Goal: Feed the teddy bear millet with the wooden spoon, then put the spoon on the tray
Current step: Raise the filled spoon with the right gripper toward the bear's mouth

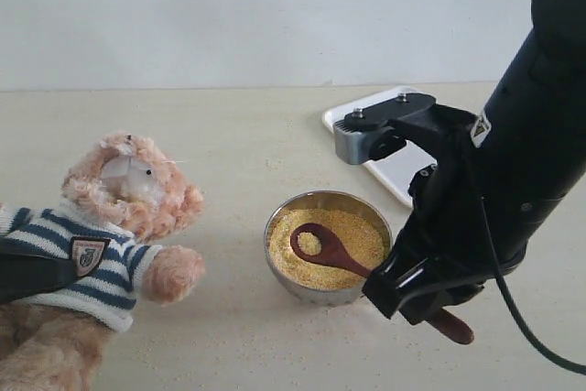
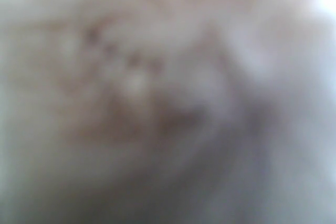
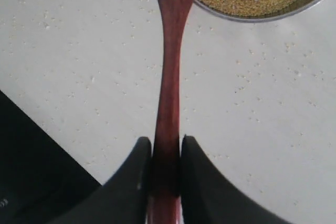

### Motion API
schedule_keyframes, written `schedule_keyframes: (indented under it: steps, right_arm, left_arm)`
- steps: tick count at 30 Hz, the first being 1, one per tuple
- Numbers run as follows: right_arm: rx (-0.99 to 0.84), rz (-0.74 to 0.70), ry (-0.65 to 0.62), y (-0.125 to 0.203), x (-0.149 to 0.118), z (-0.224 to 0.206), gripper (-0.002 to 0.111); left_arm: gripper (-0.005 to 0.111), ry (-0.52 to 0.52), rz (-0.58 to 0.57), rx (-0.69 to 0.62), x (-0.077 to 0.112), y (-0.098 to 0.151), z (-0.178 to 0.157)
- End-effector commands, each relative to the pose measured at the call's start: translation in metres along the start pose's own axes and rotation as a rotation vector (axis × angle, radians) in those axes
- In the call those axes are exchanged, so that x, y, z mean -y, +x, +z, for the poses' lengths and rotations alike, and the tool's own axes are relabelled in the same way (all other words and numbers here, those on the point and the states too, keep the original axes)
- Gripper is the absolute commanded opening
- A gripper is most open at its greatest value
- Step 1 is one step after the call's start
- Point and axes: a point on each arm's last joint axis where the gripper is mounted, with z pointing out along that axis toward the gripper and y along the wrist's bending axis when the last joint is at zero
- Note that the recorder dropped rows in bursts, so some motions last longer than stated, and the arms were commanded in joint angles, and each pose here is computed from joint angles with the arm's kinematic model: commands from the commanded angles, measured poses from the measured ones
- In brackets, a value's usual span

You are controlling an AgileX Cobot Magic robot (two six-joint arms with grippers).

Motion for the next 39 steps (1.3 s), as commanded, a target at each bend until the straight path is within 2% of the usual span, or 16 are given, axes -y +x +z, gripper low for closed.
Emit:
schedule_keyframes:
  steps: [1,4,6,11,20,25,39]
  right_arm:
    - [0.010,-0.007,0.012,0.001,0.000,-0.003,0.000]
    - [0.034,0.066,0.059,-0.001,0.005,-0.003,0.000]
    - [0.021,0.030,0.019,0.000,0.001,-0.003,0.000]
    - [0.027,0.006,0.011,0.000,-0.006,-0.005,0.000]
    - [0.128,-0.122,-0.021,-0.017,-0.043,-0.029,0.000]
    - [0.160,-0.179,-0.038,-0.033,-0.063,-0.039,0.000]
    - [0.140,-0.265,0.004,-0.083,-0.091,-0.033,0.000]
  left_arm:
    - [0.005,0.026,-0.004,0.014,0.002,-0.001,0.000]
    - [0.005,0.026,-0.004,0.014,0.002,-0.001,0.000]
    - [0.005,0.026,-0.004,0.014,0.002,-0.001,0.000]
    - [0.005,0.026,-0.004,0.014,0.002,-0.001,0.000]
    - [0.005,0.026,-0.004,0.014,0.002,-0.001,0.000]
    - [0.005,0.026,-0.004,0.014,0.002,-0.001,0.000]
    - [0.005,0.026,-0.004,0.014,0.002,-0.001,0.000]
